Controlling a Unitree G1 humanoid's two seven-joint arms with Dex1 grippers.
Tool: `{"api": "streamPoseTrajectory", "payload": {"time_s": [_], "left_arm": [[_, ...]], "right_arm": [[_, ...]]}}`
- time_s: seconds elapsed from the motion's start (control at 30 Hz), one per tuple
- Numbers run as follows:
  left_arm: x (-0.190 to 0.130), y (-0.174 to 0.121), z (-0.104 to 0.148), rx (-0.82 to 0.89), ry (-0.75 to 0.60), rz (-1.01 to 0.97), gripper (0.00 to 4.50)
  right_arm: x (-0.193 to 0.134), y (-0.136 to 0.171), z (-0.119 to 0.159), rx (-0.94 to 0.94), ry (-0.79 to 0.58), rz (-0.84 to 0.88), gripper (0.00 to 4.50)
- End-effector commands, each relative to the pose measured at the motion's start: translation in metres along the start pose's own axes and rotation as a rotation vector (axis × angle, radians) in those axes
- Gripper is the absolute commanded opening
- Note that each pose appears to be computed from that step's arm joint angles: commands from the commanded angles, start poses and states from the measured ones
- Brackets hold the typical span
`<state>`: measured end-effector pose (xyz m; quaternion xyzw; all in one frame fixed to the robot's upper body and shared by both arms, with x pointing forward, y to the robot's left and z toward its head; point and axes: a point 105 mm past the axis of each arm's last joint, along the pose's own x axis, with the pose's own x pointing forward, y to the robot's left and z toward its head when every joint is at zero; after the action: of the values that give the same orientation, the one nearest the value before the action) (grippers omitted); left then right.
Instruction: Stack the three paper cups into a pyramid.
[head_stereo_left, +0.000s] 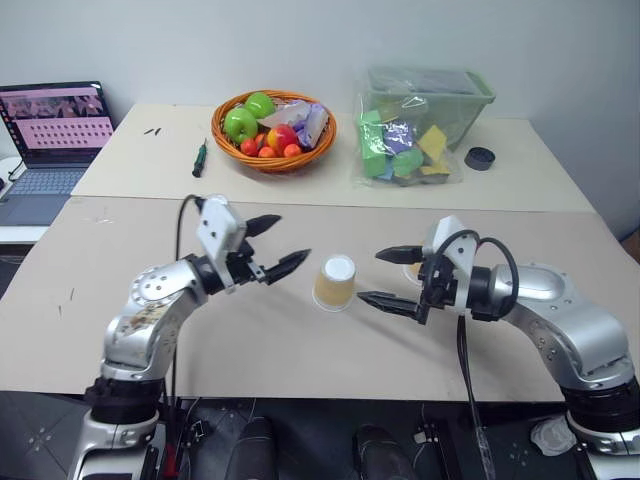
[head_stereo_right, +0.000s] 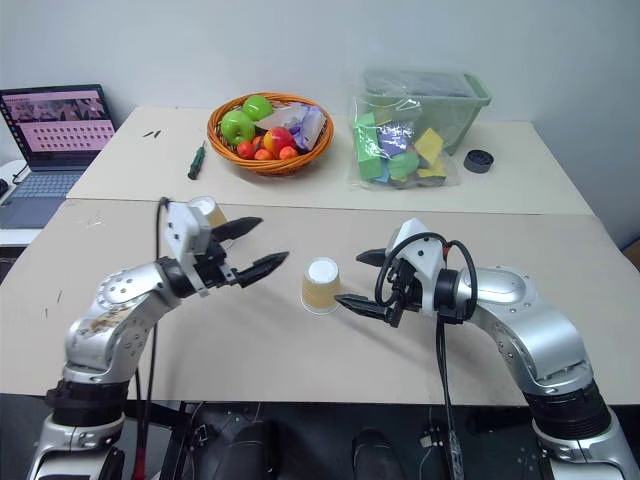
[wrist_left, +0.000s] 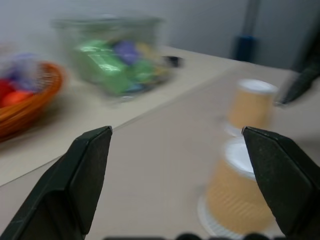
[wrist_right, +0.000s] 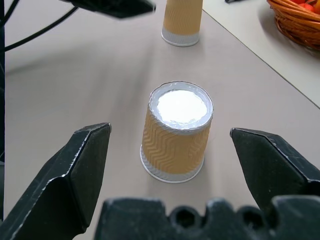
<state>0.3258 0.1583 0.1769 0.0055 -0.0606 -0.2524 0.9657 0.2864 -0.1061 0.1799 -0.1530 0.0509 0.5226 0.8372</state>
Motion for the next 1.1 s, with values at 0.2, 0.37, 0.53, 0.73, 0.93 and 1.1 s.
{"api": "streamPoseTrajectory", "payload": {"time_s": [0.2,0.37,0.53,0.73,0.93,1.1], "left_arm": [[0.008,0.047,-0.046,-0.019,0.078,0.491,4.44],[0.029,0.053,-0.047,-0.008,0.060,0.442,4.44],[0.040,0.064,-0.045,0.026,0.055,0.423,4.44],[0.053,0.077,-0.032,0.053,0.025,0.422,4.44],[0.068,0.077,-0.017,0.070,-0.015,0.392,4.44],[0.075,0.079,-0.017,0.067,-0.007,0.387,4.44]], "right_arm": [[0.006,0.000,0.011,-0.044,-0.047,0.015,4.50],[0.002,0.000,0.012,-0.044,-0.047,0.001,4.50],[0.000,0.000,0.011,-0.043,-0.046,-0.012,4.50],[-0.001,0.001,0.010,-0.041,-0.048,-0.021,4.50],[-0.001,0.000,0.009,-0.037,-0.047,-0.027,4.50],[-0.001,-0.001,0.009,-0.036,-0.047,-0.029,4.50]]}}
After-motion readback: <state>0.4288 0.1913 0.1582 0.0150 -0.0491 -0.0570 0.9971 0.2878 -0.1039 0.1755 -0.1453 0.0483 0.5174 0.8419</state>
